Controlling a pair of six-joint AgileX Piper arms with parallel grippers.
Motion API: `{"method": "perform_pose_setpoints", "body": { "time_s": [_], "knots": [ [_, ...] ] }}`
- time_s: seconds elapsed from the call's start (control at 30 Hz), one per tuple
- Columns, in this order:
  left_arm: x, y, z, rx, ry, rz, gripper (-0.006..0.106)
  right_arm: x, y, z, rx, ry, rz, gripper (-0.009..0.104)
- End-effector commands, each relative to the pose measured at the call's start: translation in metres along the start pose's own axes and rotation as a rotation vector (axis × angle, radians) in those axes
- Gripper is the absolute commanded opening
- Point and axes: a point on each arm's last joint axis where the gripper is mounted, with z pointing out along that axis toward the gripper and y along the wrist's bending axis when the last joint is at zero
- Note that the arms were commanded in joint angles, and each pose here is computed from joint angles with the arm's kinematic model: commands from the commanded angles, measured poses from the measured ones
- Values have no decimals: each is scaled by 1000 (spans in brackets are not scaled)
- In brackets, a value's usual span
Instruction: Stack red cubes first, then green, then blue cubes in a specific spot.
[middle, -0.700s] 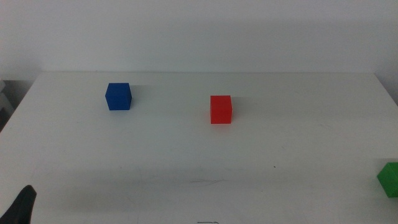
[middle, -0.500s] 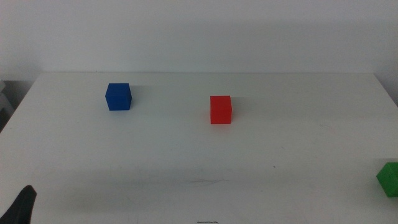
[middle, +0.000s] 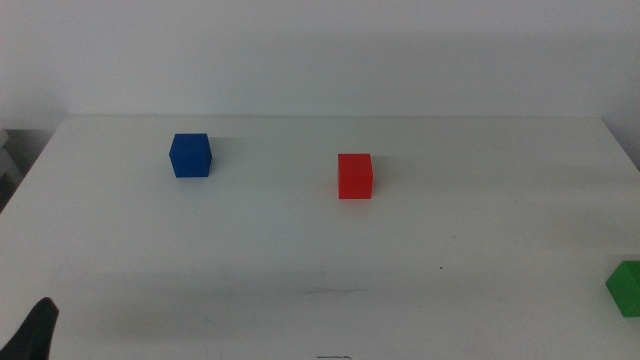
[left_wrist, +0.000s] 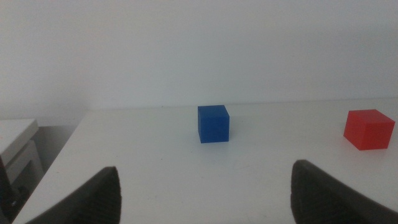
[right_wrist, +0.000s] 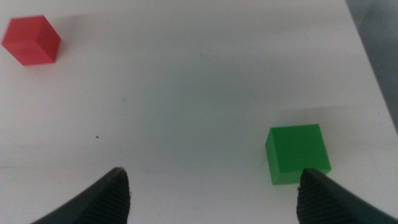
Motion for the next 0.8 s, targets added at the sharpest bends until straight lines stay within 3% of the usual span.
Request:
{"method": "perform_pose_setpoints", "body": {
  "time_s": [0.0,0.4,0.77],
  "knots": [
    [-9,-1,-2,9,-99,-18,94,-16,2,3,-4,-35,-2,91],
    [-9,-1,-2,9,-99,-18,94,-18,3,20,-3,56,13,91],
    [-9,-1,-2,9,-99,-18,94,-70,47,58,-134,275,71,91]
  ]
}}
